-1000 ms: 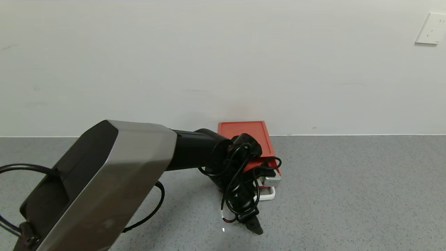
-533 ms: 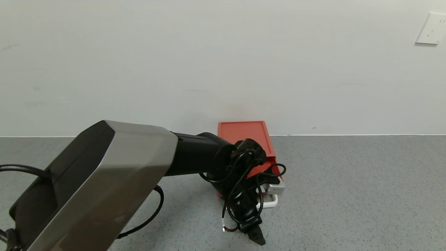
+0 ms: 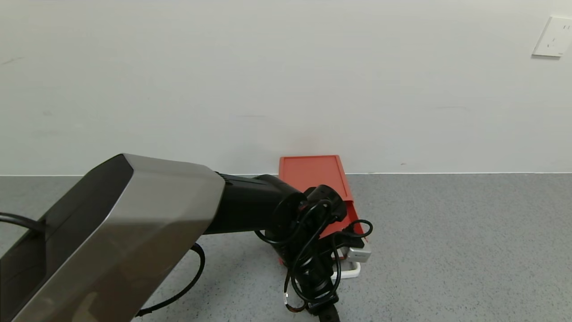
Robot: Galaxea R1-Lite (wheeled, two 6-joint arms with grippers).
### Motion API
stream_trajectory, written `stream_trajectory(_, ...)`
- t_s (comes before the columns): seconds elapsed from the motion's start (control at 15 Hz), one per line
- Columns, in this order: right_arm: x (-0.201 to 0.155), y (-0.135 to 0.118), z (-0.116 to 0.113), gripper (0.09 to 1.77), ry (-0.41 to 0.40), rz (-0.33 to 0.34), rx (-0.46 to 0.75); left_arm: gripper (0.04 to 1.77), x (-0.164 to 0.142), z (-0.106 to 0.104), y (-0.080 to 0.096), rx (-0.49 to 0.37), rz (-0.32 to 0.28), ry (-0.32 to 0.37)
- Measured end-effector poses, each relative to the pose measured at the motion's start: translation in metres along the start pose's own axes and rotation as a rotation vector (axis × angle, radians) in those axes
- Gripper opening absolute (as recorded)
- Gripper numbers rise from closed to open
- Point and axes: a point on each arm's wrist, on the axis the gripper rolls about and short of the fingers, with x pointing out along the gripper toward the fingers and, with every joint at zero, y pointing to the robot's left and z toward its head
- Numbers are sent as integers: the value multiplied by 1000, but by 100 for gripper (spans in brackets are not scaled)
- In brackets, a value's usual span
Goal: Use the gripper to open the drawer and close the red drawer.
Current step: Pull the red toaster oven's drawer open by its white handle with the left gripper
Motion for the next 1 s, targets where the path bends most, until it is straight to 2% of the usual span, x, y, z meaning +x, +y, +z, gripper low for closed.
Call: stream_trajectory(1.0,0,0,0,171,0,0,0,175,3,-4,-14,14,-33,23)
